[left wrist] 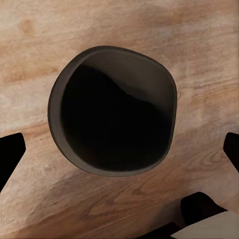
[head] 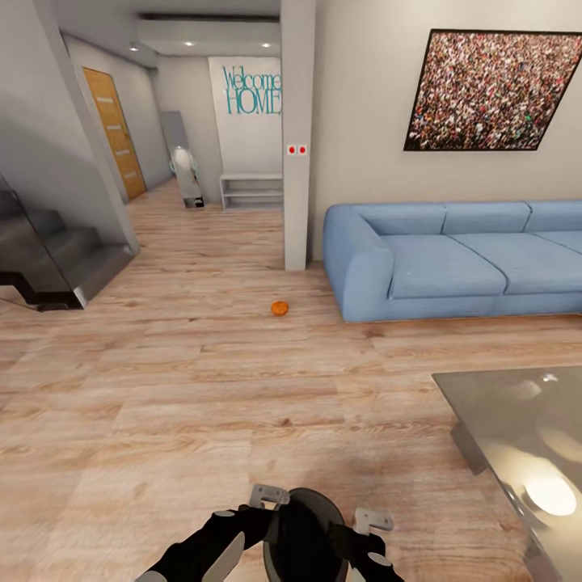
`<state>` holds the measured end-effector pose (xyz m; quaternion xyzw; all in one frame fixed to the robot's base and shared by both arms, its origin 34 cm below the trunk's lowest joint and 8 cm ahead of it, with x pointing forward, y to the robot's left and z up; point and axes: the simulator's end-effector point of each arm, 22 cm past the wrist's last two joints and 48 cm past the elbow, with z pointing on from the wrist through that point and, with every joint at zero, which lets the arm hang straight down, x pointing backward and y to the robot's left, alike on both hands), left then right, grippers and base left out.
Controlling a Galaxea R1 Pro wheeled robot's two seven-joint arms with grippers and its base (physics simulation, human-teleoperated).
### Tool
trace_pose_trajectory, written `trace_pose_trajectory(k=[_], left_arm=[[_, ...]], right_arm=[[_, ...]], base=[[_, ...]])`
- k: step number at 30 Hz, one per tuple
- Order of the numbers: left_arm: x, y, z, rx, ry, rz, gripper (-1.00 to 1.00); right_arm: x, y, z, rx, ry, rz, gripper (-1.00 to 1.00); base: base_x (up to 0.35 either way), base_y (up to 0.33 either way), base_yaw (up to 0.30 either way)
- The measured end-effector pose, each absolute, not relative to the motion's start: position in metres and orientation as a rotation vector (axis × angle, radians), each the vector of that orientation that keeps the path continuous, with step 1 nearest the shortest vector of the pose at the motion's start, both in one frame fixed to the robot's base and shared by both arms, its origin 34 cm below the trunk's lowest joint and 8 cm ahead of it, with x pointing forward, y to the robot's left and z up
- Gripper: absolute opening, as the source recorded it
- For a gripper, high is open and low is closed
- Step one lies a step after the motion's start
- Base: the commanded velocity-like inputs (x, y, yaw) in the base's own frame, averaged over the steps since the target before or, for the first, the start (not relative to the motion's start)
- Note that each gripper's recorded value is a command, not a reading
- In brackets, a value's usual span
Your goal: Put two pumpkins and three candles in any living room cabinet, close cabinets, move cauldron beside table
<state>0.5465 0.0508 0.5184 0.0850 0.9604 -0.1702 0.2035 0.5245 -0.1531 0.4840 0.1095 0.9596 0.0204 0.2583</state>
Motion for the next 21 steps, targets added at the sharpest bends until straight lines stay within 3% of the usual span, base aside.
trace_pose_trajectory(k=[21], left_arm=[[0.553,0.055,0.483,0.209,2.646,-0.465,1.0]], right_arm=[[0.517,-0.154,0.443,0.295,2.612,0.05,1.0]], base=[[0.0,0.0,0.0]])
